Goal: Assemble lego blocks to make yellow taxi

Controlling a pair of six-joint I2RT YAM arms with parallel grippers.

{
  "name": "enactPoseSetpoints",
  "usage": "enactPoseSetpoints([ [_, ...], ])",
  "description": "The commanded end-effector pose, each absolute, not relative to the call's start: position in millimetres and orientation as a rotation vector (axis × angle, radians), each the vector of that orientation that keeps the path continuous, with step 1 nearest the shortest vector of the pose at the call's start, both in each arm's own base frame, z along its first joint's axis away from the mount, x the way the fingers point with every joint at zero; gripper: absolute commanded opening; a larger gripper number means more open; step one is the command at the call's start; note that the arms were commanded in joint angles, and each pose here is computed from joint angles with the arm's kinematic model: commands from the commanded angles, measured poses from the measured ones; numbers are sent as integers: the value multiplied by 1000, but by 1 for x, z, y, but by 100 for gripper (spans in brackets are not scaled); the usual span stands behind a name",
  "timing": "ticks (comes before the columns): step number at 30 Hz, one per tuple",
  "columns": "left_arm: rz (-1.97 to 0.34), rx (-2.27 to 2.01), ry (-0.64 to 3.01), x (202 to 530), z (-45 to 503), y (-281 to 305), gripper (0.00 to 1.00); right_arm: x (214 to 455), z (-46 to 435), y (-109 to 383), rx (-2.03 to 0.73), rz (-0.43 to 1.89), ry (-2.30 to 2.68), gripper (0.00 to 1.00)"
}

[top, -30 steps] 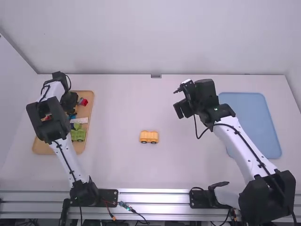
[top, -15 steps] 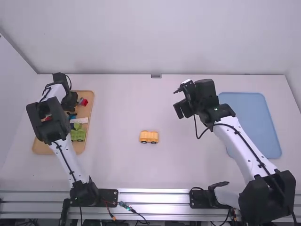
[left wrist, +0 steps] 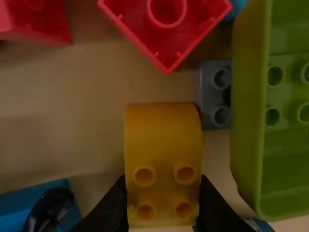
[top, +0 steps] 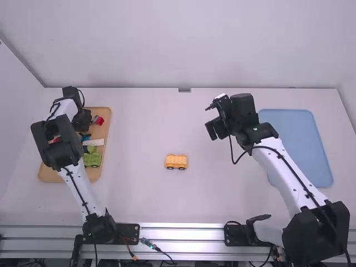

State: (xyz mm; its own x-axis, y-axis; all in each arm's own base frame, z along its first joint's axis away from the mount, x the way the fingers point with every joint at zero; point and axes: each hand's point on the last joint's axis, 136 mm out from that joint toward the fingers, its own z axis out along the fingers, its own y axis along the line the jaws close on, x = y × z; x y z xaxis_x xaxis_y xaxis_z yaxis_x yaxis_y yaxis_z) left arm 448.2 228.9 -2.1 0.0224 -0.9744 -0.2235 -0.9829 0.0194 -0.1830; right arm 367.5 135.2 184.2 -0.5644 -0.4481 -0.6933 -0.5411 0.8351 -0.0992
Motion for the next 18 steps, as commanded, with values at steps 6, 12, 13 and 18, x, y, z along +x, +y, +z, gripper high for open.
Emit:
enactPoseSetpoints([
  [6, 63, -2059, 2062, 439, -7, 225, 22, 369, 188, 137, -719, 163, 2251, 99],
  [12, 115, -2056, 2054, 441, 17, 232, 19, 369, 189, 137, -719, 162, 2248, 99],
  [13, 125, -2055, 2052, 440, 21, 233, 19, 370, 189, 137, -718, 162, 2247, 99],
  [18, 125, -1905, 2180, 449, 49, 235, 7, 370, 189, 137, -721, 156, 2245, 99],
])
